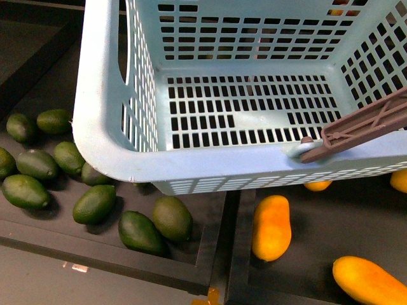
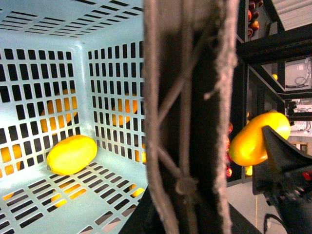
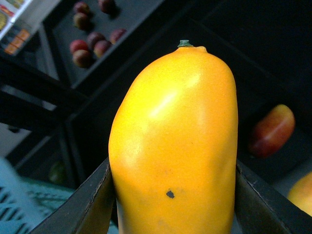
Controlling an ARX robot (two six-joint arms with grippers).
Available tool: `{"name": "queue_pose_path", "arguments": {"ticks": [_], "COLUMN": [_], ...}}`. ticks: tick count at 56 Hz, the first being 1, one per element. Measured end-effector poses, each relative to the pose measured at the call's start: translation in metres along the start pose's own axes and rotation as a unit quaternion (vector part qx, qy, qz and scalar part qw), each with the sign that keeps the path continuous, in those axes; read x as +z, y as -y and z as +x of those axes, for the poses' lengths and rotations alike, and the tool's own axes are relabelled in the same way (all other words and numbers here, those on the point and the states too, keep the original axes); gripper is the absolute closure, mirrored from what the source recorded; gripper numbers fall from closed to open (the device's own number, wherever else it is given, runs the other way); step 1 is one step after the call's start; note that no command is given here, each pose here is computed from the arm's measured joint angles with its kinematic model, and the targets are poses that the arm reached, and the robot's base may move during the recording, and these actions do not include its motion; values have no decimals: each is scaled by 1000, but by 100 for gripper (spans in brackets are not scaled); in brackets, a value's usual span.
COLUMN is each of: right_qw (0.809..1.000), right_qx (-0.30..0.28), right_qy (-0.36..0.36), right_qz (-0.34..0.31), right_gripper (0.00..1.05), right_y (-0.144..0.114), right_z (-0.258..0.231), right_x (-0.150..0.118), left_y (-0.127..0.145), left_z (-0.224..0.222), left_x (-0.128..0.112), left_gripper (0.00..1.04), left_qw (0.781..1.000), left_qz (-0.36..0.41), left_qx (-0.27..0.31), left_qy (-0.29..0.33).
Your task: Pick lemon and mango into basket
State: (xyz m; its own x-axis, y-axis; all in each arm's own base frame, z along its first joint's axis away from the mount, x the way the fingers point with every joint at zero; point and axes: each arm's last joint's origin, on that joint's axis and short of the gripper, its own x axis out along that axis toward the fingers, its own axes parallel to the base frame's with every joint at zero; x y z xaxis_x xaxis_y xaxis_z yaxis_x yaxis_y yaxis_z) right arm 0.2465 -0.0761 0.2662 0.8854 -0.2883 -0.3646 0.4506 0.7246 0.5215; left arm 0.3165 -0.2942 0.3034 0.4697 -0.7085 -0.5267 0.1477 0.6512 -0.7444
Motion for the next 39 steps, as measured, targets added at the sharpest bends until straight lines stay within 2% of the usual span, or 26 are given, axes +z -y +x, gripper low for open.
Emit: {"name": "queue_pose_path", "arguments": {"ticks": [8,18,22,26,32,39], "right_qw": [999,994,990,990,991,994], "right_qx": [35,65,68,51,37,29], "right_qy": [-9,-54,-74,-74,-69,-45], "right_qz": [-25,-75,-101,-111,-106,-99], "right_gripper": [47,47,47,47,26,9], "right_y": [-38,-80,-98,-104,-106,-105], "right_z": [-12,-11,-6,-1,1,-7], "right_x": [-20,-66,-89,-98,-98,-89], "left_y": [0,0,0,-1,-1,-1], "left_z": [0,0,0,0,0,0], "left_x": [0,0,0,1,2,1], "left_gripper": [100,100,100,100,100,100], "left_qw": [1000,1000,1000,1000,1000,1000], "left_qz": [0,0,0,-3,-1,-1], "left_qx": [0,0,0,2,2,1], "left_qy": [0,0,0,3,4,2]}}
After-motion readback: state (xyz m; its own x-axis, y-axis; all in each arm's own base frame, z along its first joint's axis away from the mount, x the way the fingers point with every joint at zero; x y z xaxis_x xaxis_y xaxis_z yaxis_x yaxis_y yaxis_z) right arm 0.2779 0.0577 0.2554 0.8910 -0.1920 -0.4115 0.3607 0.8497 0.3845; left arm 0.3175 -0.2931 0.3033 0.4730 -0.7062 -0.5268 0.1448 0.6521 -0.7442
